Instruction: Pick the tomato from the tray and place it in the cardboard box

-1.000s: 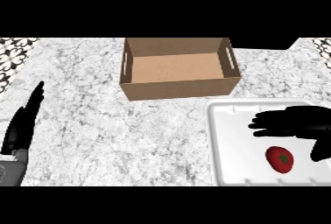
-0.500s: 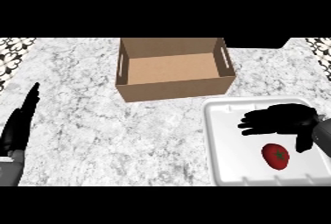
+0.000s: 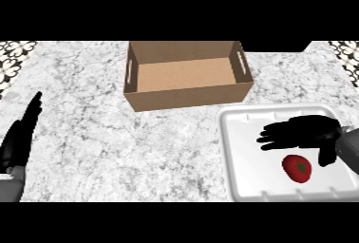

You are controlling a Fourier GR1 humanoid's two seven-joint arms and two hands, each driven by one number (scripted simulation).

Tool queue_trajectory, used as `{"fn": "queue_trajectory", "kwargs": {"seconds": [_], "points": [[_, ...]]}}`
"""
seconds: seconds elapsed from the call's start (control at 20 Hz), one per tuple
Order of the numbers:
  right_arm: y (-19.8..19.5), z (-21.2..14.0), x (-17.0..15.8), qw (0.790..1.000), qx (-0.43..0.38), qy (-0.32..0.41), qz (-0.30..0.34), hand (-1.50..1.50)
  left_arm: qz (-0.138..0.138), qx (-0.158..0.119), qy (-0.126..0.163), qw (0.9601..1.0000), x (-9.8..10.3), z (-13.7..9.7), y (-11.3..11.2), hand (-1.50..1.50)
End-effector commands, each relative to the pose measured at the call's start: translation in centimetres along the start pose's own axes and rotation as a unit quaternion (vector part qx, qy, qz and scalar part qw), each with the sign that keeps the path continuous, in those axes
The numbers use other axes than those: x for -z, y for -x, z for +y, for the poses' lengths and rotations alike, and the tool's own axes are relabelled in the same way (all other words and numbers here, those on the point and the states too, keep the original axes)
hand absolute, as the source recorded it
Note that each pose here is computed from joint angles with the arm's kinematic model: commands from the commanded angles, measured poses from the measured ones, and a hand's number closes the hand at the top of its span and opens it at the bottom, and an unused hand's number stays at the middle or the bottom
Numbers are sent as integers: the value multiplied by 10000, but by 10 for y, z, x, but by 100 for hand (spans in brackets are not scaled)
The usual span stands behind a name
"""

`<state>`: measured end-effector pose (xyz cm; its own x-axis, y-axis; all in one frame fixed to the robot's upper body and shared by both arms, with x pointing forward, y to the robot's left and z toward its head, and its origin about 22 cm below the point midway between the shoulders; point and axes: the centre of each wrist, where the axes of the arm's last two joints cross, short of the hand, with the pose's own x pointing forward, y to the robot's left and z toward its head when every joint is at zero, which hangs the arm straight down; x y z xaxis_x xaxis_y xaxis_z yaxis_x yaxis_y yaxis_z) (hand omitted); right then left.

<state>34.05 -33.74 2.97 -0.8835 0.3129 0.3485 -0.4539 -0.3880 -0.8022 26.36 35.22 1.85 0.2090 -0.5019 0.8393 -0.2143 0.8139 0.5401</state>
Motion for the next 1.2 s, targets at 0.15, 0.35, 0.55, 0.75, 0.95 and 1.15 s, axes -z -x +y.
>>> {"fn": "queue_trajectory", "kwargs": {"seconds": [0.15, 0.35, 0.55, 0.75, 0.95, 1.15], "points": [[-14, -4, -2, 9910, 257, -146, -1308, -150, 61, 26, -18, 10000, -2, 10, 7, 0], [-14, 4, -20, 9906, 262, -65, -1341, -150, 37, 81, -65, 9999, -7, -6, 16, 0], [-18, 18, 11, 9946, -1, -425, -950, -150, -12, -38, -20, 10000, 3, -7, -7, 0], [-24, 10, -7, 9973, -93, -428, -588, -150, -5, 41, -86, 10000, -1, -4, -3, 0], [-21, 38, 21, 9969, -14, -620, -482, -150, 58, -69, 20, 10000, -6, 15, 5, 0], [-15, 32, 24, 9968, -402, 293, -620, 150, 32, -66, -32, 10000, 5, 0, -7, 0]]}}
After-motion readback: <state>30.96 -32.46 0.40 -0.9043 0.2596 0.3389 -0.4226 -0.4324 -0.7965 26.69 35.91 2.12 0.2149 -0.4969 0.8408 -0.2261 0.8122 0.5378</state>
